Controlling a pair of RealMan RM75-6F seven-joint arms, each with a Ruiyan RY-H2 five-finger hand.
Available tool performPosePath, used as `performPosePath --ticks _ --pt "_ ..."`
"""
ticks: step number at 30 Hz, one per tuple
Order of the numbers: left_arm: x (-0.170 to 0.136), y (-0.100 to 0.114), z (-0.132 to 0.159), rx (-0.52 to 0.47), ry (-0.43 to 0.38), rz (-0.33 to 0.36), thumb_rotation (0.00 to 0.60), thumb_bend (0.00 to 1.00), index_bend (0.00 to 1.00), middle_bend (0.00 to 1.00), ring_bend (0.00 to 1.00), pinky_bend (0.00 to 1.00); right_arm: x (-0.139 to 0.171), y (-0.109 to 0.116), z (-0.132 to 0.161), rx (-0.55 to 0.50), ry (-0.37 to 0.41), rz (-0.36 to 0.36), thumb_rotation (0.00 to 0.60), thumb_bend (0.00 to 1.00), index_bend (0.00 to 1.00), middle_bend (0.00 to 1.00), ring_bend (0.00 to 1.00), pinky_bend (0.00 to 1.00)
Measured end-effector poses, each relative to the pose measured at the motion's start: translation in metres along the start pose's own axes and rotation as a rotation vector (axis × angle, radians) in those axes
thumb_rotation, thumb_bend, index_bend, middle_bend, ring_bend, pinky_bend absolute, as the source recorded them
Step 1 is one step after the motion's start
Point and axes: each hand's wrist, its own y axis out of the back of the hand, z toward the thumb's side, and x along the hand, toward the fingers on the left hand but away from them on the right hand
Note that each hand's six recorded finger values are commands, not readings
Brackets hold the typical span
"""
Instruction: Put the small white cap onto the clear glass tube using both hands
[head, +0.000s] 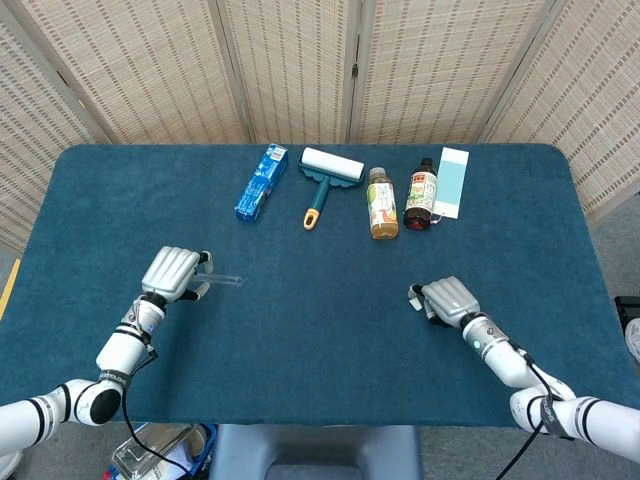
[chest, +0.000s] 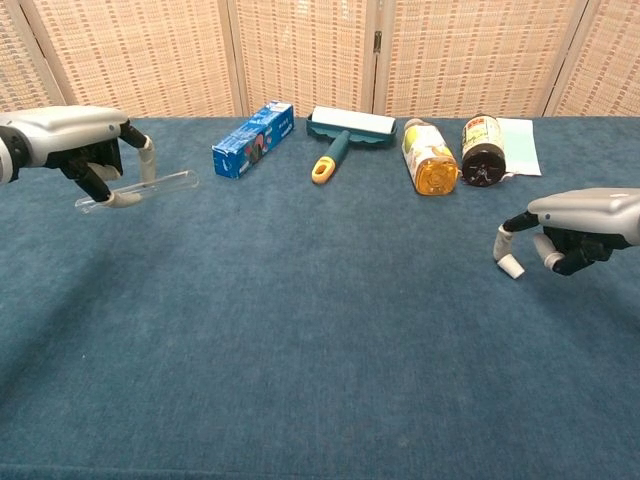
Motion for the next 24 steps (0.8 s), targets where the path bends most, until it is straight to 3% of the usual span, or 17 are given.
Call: performPosePath --ticks 12,14,16,21,24 --pt "0.002 -0.002 0.002 0.002 -0.007 -0.002 0.600 0.35 0.62 1.00 1.00 1.00 0.035 0.000 -0.006 0.022 -0.008 -0.037 0.600 1.00 0.29 1.00 1.00 1.00" --pt "0.002 -0.003 0.002 0.003 -0.008 -0.003 0.600 0.35 0.62 1.00 1.00 1.00 0.038 0.002 -0.005 0.023 -0.009 -0.053 0.600 0.96 0.29 1.00 1.00 1.00" --pt "0.002 -0.004 0.002 0.003 -0.009 -0.005 0.600 0.35 0.62 1.00 1.00 1.00 0.041 0.005 -0.005 0.024 -0.011 -0.070 0.600 0.84 0.29 1.00 1.00 1.00" --pt "0.001 -0.004 0.001 0.004 -0.005 -0.004 0.600 0.35 0.62 1.00 1.00 1.00 0.050 0.015 -0.005 0.019 -0.022 -0.132 0.600 0.34 0.29 1.00 1.00 1.00" --pt "0.001 -0.003 0.001 0.004 -0.006 -0.004 0.600 0.35 0.62 1.00 1.00 1.00 0.054 0.022 -0.005 0.023 -0.031 -0.177 0.600 0.09 0.29 1.00 1.00 1.00"
